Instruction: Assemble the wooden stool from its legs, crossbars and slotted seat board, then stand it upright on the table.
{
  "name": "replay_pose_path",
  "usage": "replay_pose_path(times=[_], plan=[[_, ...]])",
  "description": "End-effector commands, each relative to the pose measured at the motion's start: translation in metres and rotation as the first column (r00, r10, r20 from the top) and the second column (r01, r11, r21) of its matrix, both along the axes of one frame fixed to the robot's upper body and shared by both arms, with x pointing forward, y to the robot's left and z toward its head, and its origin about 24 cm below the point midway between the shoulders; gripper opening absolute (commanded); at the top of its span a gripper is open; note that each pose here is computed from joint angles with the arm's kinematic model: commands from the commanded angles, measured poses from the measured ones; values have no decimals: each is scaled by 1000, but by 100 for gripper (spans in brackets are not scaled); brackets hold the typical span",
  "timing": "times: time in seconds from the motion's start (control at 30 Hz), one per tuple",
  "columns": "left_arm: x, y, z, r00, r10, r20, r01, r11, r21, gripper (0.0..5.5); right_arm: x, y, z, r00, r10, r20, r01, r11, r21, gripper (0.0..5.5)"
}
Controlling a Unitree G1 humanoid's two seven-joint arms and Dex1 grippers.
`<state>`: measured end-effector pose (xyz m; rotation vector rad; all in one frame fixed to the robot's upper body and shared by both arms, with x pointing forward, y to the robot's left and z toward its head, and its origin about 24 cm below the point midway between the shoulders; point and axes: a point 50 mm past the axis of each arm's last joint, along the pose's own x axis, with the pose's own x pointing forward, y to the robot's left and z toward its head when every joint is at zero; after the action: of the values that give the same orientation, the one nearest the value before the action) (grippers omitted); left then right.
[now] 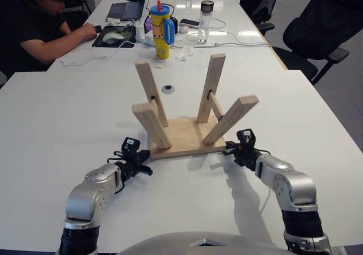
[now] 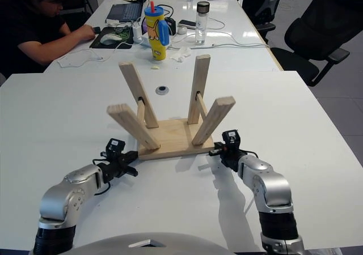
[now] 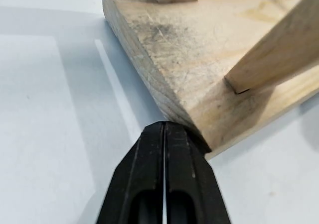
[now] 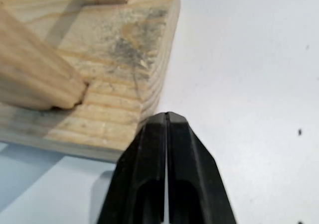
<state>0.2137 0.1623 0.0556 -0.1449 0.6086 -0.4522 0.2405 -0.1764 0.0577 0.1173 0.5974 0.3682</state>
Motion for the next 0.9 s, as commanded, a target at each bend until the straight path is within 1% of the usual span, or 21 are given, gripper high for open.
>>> replay_pose_path(times=[0.03, 0.1, 0.17, 0.23, 0.3, 0.33, 0.4, 0.43, 0.47, 0.5, 0.53, 0.57, 0.63, 0.77, 0.9], plan=[[3, -58, 89, 844, -407, 349, 509, 812, -284, 3, 15, 56, 76, 917, 318, 242, -381, 879, 287, 0], [2, -55, 93, 823, -447, 351, 540, 807, -239, 3, 19, 52, 87, 909, 323, 264, -391, 879, 272, 0], [1, -50, 97, 817, -463, 345, 552, 802, -229, 3, 26, 47, 95, 907, 314, 282, -386, 888, 251, 0], [2, -43, 94, 812, -491, 315, 557, 814, -165, 3, 35, 39, 97, 914, 287, 288, -353, 911, 212, 0], [1, -36, 80, 812, -530, 246, 554, 832, -37, 3, 45, 25, 83, 946, 219, 240, -254, 958, 130, 0], [0, -31, 67, 808, -556, 196, 554, 829, 70, 3, 48, 18, 71, 959, 187, 212, -204, 977, 65, 0], [-5, -22, 46, 783, -610, 120, 577, 785, 225, 3, 52, 8, 52, 978, 116, 175, -120, 993, 11, 0], [-6, -17, 36, 781, -618, 94, 573, 768, 285, 3, 53, 3, 44, 980, 89, 176, -83, 996, -43, 0], [-7, -12, 29, 786, -612, 87, 560, 764, 322, 3, 53, -1, 39, 983, 43, 180, -38, 999, -33, 0], [-7, -9, 26, 788, -607, 100, 545, 765, 343, 3, 54, -4, 36, 981, 10, 196, -4, 1000, -31, 0], [-1, -2, 27, 823, -547, 156, 470, 809, 353, 21, 55, -8, 36, 972, -38, 231, 46, 999, -28, 0], [1, 4, 29, 839, -498, 218, 415, 846, 335, 32, 56, -12, 35, 962, -90, 257, 93, 996, -2, 0], [2, 19, 32, 844, -441, 304, 339, 879, 336, 58, 55, -26, 32, 938, -186, 292, 195, 981, 0, 0], [-1, 32, 40, 791, -453, 411, 333, 883, 331, 112, 47, -47, 16, 919, -282, 276, 293, 956, 0, 0], [0, 37, 44, 729, -511, 455, 394, 857, 332, 178, 40, -64, 1, 913, -323, 249, 340, 940, -28, 0]])
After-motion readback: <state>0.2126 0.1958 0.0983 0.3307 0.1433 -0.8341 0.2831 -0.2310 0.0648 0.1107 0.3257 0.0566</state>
